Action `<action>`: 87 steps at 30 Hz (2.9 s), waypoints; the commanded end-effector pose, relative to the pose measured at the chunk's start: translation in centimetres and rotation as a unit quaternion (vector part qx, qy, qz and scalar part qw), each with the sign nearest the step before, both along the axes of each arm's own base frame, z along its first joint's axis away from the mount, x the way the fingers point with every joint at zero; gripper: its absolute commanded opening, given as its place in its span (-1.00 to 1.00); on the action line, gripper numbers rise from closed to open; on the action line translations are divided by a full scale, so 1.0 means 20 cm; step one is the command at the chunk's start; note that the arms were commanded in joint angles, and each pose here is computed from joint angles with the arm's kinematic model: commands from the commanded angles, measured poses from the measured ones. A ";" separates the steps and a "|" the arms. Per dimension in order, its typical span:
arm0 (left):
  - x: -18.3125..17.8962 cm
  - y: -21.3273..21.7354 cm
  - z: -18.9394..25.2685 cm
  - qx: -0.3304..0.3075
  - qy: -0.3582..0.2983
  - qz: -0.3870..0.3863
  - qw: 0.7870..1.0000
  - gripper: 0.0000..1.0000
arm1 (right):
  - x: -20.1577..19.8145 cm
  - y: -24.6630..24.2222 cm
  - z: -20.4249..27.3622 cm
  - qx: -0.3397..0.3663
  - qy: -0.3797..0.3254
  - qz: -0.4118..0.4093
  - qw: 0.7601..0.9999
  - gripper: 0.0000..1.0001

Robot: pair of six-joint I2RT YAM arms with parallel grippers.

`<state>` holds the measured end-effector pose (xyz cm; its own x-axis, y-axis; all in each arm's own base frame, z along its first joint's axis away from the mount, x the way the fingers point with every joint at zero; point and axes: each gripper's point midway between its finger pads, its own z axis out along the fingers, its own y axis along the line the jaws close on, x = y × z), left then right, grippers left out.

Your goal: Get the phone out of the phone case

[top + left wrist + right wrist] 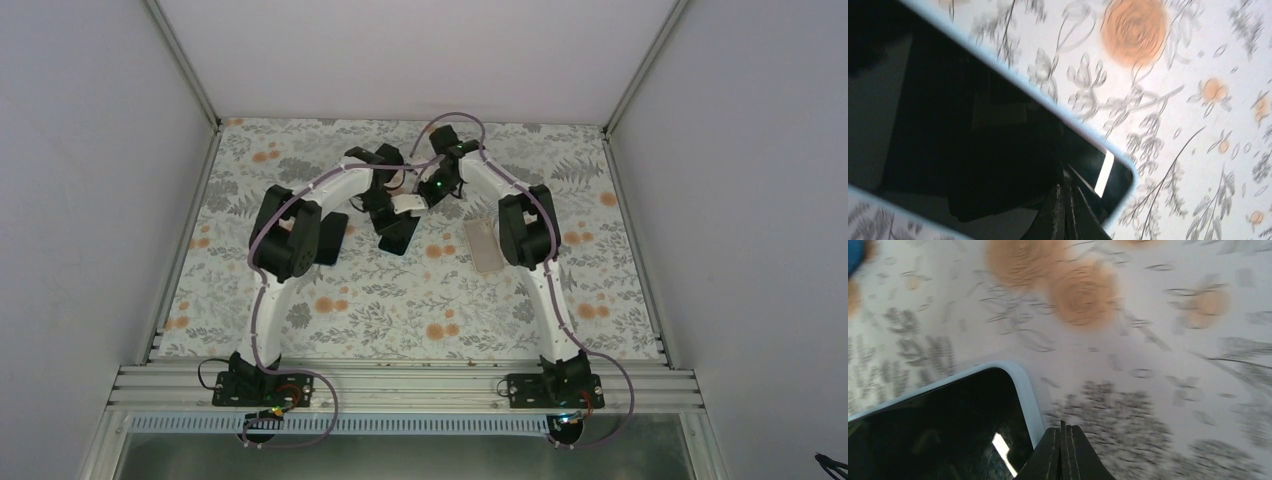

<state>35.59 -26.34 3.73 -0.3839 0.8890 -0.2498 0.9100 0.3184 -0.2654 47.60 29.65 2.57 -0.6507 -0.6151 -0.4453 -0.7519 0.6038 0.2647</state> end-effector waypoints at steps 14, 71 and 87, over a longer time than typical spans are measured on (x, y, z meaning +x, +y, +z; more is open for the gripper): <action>0.16 -0.08 0.56 -0.070 -0.171 0.009 0.983 -0.95 | -0.10 0.03 0.09 0.056 0.058 -0.007 0.997 -0.93; -0.12 0.30 0.08 0.055 -0.191 0.037 0.979 -0.95 | -0.40 0.10 -0.04 -0.001 0.112 0.053 0.992 -0.93; -0.13 0.29 -0.11 0.064 -0.163 0.027 0.984 -0.95 | -0.41 -0.07 -0.02 -0.043 0.071 0.026 0.996 -0.93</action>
